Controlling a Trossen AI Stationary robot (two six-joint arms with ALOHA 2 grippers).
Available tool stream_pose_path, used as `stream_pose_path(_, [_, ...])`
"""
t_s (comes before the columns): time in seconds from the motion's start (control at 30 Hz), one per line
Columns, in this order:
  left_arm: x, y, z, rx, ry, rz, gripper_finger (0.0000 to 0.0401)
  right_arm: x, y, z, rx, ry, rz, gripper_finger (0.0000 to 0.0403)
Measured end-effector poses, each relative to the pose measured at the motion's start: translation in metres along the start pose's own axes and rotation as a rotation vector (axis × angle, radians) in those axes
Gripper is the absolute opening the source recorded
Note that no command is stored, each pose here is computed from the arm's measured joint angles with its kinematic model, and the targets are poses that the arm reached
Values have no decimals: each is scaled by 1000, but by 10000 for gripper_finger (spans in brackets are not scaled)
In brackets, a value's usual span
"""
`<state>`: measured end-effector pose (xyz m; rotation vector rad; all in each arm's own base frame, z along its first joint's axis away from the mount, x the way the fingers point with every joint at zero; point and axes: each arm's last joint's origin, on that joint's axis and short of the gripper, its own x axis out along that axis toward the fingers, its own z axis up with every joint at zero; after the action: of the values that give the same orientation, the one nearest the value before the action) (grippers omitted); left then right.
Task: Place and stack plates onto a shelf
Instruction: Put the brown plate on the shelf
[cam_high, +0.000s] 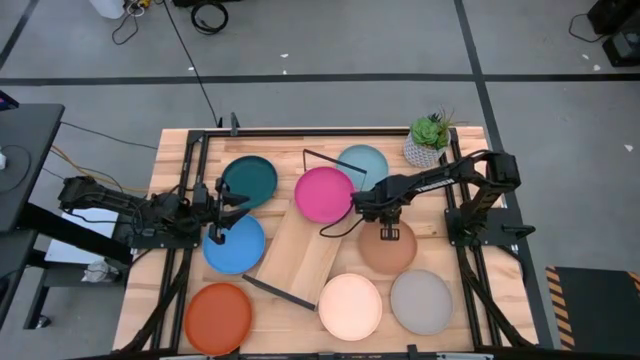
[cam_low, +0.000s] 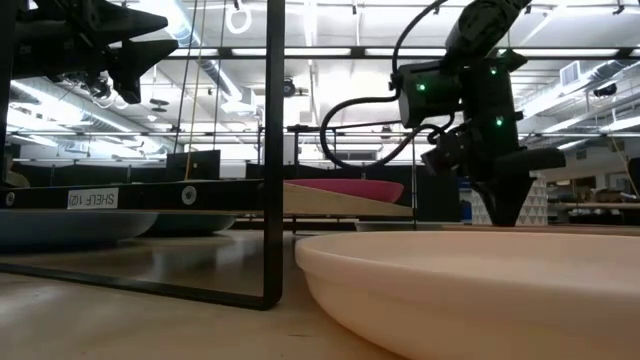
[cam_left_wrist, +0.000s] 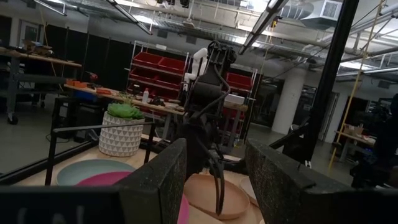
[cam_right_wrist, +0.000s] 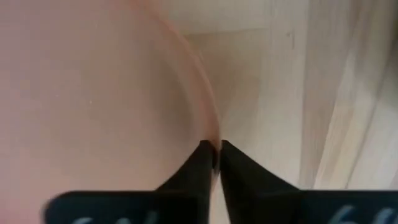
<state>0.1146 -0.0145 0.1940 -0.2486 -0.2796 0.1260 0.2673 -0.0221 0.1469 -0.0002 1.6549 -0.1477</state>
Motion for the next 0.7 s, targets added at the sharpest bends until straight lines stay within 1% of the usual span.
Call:
stream_pose_path(0.07, [0, 0, 0, 0, 0, 0, 172, -1, 0, 0, -6, 3, 10, 14])
stream_pose_path(0.17, [0, 0, 0, 0, -1, 0, 172, -6, -1, 0, -8, 31, 21, 24])
stream_pose_path(0.23, [0, 0, 0, 0, -1, 0, 172, -15, -2, 3, -10, 43, 18, 24])
stream_pose_path(0.33, [0, 0, 0, 0, 0, 0, 172, -32, 0, 8, -21, 44, 14, 12])
stream_pose_path(0.57, [0, 0, 0, 0, 0, 0, 172, -67, 10, 23, -96, -42, 89, 11])
stream_pose_path(0.7, [0, 0, 0, 0, 0, 0, 172, -91, 17, 30, -136, -100, 90, 11])
